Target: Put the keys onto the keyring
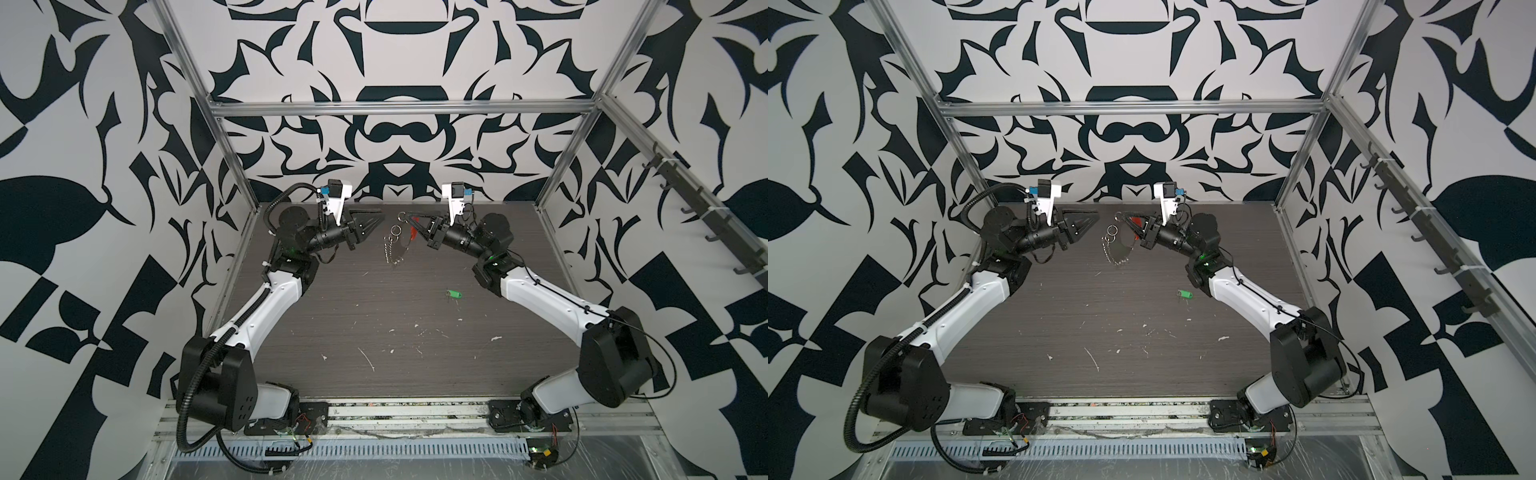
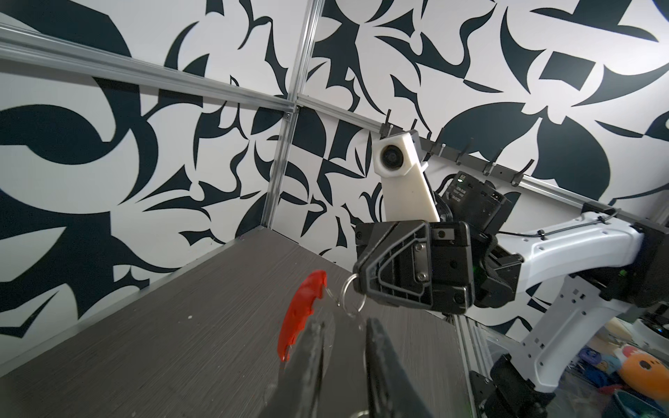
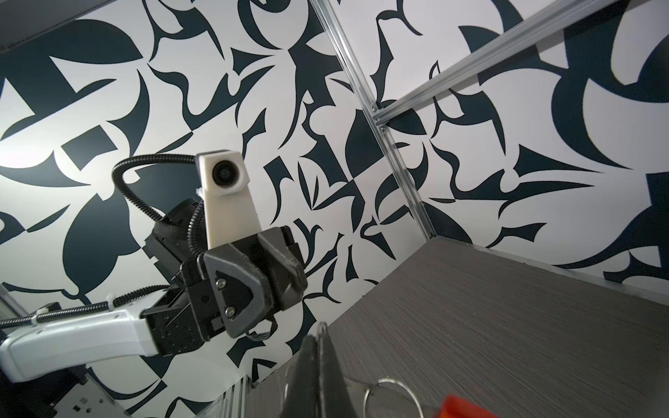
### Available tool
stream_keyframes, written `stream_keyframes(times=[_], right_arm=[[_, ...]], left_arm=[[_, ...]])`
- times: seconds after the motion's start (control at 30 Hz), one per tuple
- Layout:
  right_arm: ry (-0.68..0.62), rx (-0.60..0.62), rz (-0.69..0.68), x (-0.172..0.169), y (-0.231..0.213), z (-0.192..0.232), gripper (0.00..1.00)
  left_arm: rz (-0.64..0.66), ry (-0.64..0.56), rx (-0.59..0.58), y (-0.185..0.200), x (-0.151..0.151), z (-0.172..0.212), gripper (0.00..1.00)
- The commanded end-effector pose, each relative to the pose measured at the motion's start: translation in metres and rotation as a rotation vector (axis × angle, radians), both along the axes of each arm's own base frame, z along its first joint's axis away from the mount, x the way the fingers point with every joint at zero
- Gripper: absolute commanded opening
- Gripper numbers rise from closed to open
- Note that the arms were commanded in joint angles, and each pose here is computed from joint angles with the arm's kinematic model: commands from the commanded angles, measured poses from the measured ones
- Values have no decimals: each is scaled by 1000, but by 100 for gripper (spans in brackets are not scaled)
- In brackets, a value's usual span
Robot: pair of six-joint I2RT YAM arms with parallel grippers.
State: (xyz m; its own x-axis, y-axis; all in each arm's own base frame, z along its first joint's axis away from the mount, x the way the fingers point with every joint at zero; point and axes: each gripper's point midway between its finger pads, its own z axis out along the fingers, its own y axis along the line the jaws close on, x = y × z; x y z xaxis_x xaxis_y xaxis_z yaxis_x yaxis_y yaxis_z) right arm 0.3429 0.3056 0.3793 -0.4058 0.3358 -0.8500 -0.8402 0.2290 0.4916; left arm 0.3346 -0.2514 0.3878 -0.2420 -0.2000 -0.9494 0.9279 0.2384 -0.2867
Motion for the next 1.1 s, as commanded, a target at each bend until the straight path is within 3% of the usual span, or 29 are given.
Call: stream_keyframes(times=[0.0,0.33,1.07], right_arm=[[-133,55,39,-18,-2,46,0],[-134,47,61,-19,1,47,0],[-135,48,80,-16,9,50,0]], left_arm=[[-90,40,2,-8,1,3,27],[-188,87,-86,-15,8,10,27],[-245,121,-87,-25,1,5,27]])
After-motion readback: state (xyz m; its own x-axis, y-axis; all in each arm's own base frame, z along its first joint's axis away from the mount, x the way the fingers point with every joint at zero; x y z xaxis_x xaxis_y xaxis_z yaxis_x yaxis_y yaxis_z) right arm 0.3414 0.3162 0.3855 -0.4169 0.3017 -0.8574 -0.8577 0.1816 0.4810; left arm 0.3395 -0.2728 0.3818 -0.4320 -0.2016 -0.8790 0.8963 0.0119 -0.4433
